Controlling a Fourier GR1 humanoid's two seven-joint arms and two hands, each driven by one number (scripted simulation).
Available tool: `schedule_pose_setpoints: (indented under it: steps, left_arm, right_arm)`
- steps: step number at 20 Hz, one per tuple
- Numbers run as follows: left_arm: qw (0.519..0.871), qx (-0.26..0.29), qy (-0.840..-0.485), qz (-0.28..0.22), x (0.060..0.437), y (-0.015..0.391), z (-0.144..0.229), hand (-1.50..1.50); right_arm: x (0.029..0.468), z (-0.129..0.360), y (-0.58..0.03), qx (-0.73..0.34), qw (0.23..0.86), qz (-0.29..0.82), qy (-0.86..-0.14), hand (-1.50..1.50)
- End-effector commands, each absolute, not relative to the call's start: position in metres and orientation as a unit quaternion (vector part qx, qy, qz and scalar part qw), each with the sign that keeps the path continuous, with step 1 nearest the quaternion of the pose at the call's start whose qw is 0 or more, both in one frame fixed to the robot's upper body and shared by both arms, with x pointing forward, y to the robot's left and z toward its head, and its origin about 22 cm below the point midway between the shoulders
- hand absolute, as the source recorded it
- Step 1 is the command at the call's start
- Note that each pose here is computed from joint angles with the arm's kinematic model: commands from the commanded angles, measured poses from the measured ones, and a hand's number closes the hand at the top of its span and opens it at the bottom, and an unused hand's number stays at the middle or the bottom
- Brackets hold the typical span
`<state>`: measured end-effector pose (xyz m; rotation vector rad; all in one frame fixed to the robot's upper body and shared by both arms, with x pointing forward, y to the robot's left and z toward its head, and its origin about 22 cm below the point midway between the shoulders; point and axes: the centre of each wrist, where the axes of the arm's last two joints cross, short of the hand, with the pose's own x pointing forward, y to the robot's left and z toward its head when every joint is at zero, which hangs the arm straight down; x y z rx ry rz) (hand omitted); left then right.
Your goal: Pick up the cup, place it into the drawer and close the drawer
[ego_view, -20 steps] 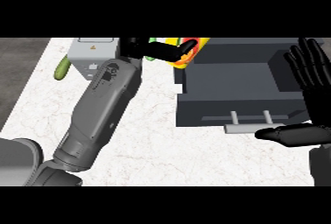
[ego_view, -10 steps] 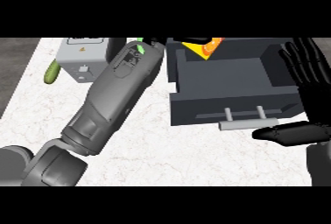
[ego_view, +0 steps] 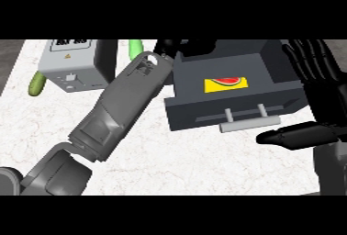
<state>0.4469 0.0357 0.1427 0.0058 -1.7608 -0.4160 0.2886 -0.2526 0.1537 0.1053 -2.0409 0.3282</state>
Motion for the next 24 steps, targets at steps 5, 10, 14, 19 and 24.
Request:
schedule_pose_setpoints:
  steps: [5,10,14,19,24]
  left_arm:
    - [0.627,-0.003,-0.752,-0.203,0.441,0.042,0.114,-1.5]
    - [0.619,-0.06,-0.772,-0.134,0.44,0.045,0.113,-1.5]
    - [0.583,-0.117,-0.799,-0.093,0.439,0.043,0.121,-1.5]
    - [0.566,-0.115,-0.815,-0.04,0.44,0.04,0.129,-1.5]
    - [0.566,-0.099,-0.818,-0.016,0.441,0.041,0.129,-1.5]
  right_arm:
    - [0.298,0.171,-0.24,0.077,0.492,0.166,-0.851,-1.5]
    - [0.299,0.158,-0.218,0.173,0.489,0.204,-0.83,-1.5]
    - [0.298,0.161,-0.208,0.254,0.464,0.273,-0.803,1.5]
    - [0.29,0.148,-0.212,0.233,0.513,0.411,-0.717,1.5]
    - [0.28,0.142,-0.228,0.134,0.553,0.48,-0.668,-1.5]
